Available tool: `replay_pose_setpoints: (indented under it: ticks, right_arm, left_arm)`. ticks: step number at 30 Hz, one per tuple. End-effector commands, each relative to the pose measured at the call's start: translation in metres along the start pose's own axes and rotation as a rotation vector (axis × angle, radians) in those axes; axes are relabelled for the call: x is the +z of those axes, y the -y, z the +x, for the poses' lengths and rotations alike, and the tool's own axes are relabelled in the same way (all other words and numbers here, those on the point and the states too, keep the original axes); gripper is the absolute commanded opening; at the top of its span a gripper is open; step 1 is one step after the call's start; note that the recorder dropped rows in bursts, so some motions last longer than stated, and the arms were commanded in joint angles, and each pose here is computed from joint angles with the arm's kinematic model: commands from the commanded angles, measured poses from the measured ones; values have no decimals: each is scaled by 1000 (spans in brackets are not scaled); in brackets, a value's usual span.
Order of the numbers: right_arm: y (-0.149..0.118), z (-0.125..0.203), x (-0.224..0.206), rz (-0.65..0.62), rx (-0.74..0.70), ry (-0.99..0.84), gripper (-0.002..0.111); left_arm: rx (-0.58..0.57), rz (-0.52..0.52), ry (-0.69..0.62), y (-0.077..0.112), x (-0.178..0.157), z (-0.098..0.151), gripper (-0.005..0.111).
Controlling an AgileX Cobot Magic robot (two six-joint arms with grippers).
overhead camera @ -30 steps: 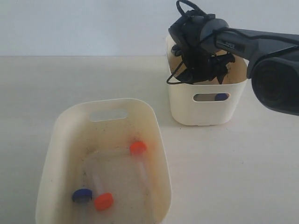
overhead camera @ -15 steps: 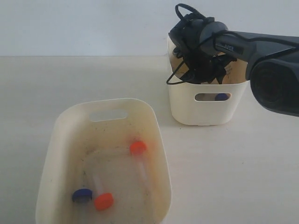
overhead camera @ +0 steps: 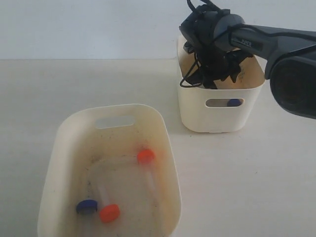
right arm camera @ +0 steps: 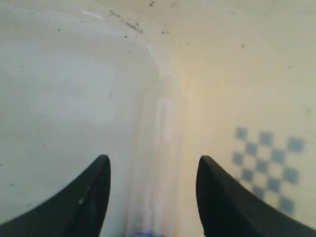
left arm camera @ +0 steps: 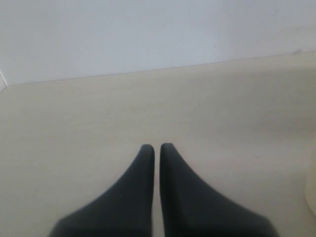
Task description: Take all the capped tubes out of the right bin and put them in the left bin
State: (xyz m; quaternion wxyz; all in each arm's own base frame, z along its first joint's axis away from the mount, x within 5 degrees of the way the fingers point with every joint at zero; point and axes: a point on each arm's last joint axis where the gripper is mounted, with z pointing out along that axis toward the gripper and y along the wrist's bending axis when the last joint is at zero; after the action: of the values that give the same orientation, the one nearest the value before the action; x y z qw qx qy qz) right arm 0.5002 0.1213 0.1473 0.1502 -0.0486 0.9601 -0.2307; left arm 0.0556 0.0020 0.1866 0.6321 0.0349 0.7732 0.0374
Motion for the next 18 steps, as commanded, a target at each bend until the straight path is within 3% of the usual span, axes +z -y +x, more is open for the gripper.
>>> replay_pose_setpoints:
  ticks: [1, 10, 18]
  right_arm:
    - [8, -2, -7, 16, 1, 13, 50]
    - [9, 1, 8, 25, 11, -16, 50]
    - [-10, 10, 31, -28, 8, -87, 50]
  left_arm:
    - [-23, 2, 18, 0, 0, -3, 4]
    - [-23, 2, 18, 0, 0, -3, 4]
    - [-23, 2, 18, 0, 0, -3, 4]
